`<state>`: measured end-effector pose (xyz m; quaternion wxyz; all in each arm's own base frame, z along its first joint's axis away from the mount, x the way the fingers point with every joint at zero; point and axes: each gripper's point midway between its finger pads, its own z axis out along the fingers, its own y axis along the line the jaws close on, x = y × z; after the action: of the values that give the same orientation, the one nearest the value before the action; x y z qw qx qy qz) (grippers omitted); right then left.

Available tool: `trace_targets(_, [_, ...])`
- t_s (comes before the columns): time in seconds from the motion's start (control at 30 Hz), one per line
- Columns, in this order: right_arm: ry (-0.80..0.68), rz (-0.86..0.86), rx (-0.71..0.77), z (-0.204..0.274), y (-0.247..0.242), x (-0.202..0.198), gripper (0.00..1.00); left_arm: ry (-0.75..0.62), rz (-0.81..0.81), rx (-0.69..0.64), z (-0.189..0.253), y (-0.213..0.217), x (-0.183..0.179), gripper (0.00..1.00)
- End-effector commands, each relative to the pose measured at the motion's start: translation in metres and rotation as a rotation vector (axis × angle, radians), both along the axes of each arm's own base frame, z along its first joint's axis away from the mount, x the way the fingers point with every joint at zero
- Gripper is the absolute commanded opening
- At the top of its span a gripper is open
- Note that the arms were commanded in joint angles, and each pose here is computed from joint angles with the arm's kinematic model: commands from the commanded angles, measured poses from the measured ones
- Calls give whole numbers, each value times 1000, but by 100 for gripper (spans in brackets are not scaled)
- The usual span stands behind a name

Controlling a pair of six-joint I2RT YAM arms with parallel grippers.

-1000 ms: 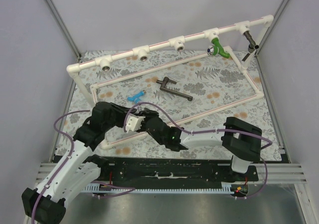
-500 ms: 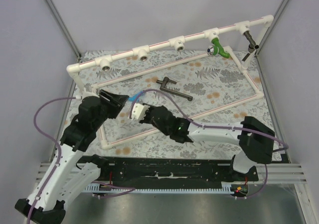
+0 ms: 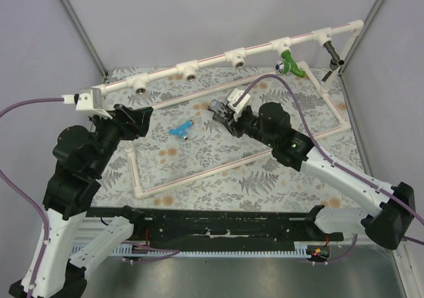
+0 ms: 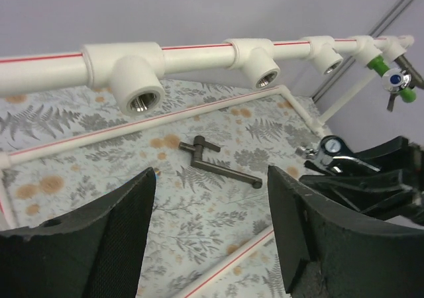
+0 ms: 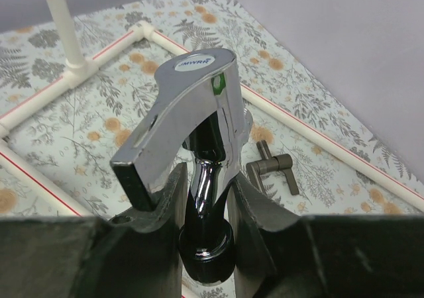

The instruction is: Install the water faucets

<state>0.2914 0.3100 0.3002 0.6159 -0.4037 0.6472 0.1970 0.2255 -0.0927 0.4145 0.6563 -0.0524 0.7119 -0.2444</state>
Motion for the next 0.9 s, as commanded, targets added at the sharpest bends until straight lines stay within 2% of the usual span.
trace_targets(0.0, [2, 82, 216, 65, 0, -21, 0, -67, -46, 257, 4, 4, 0, 73])
trace_targets(0.1, [-19, 83, 227, 78, -1, -22, 0, -64, -17, 304, 3, 10, 4, 75])
trace_targets(0.2, [-80, 85, 127, 79, -5, -17, 0, -19, 80, 308, -1, 26, 11, 78])
trace_targets(0.43, [-443, 26, -99, 91, -25, 5, 0, 121, 222, 208, -7, 38, 26, 80])
trace_targets(0.6, [-644, -39, -225, 91, -37, 19, 0, 165, 370, 248, -24, 64, 29, 83])
trace_targets(0.67, [-657, -38, -257, 88, -35, 22, 0, 151, 429, 265, -30, 77, 25, 84])
trace_targets(0.87, [-676, -23, -211, 87, -32, 18, 0, 79, 612, 337, -60, 113, 19, 86])
